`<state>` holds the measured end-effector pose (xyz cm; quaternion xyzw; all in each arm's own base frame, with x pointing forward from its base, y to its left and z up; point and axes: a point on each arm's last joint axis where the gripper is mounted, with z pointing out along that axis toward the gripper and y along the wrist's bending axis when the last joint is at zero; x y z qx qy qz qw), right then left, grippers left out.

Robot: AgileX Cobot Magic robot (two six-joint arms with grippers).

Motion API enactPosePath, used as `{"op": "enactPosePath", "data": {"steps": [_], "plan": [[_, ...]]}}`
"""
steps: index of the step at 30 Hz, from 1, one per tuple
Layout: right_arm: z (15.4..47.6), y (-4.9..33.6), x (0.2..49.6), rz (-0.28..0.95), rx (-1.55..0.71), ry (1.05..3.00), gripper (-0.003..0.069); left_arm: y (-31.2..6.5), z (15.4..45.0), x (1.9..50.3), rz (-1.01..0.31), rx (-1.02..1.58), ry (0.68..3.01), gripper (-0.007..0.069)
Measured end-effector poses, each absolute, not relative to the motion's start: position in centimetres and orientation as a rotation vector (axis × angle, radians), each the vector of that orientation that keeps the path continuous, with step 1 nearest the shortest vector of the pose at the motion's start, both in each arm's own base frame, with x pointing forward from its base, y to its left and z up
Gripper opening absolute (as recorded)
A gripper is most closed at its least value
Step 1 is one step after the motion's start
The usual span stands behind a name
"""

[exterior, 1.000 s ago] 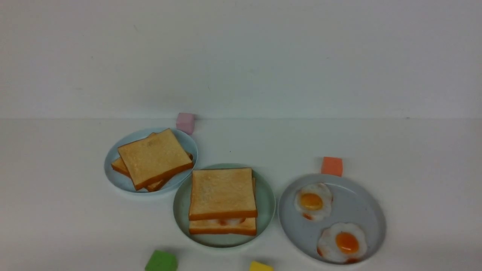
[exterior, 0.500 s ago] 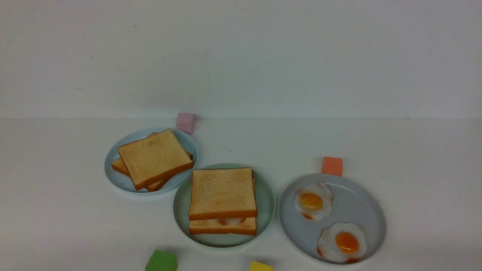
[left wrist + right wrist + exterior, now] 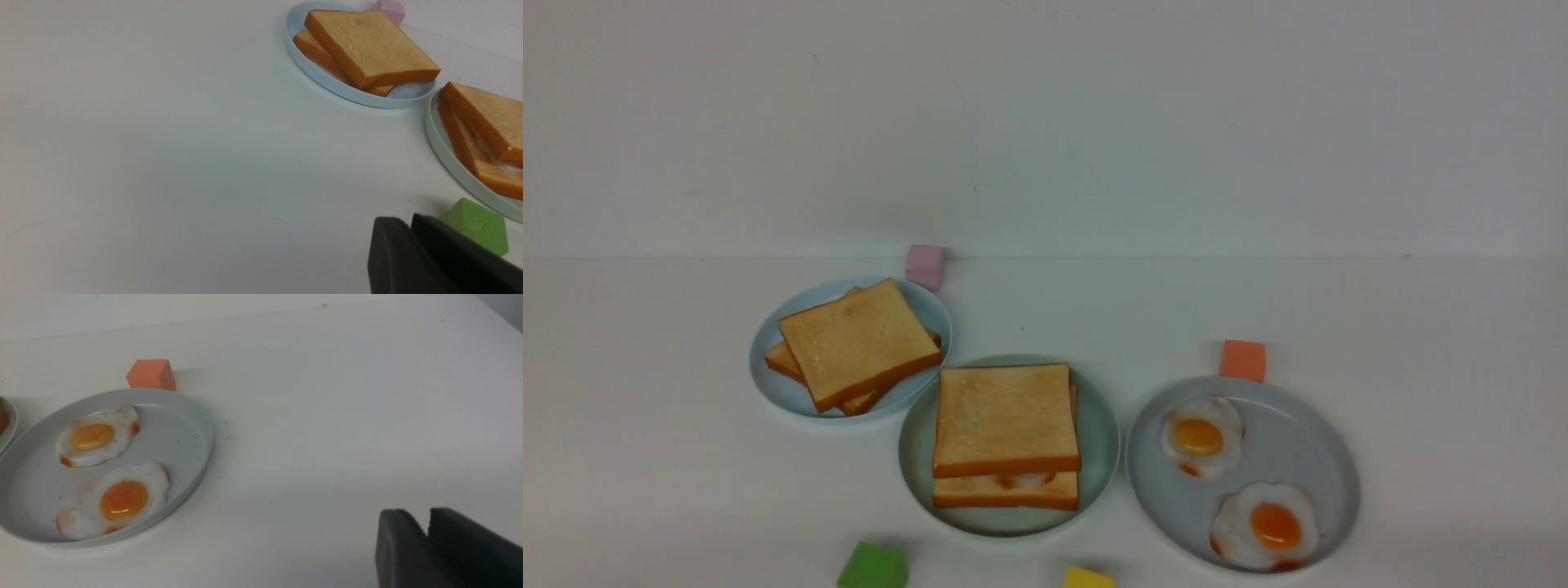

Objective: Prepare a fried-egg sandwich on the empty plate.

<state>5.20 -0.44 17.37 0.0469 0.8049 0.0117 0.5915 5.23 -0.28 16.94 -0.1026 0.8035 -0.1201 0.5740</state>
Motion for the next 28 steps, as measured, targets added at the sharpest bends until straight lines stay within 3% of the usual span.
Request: {"op": "enactPosePath", "data": {"steps": [28], "plan": [[17.37, -0.44, 5.20, 0.027, 0.109, 1.872, 0.0161, -0.28, 16.94, 5.23, -0.281, -0.240, 1.883, 0.0086]]}}
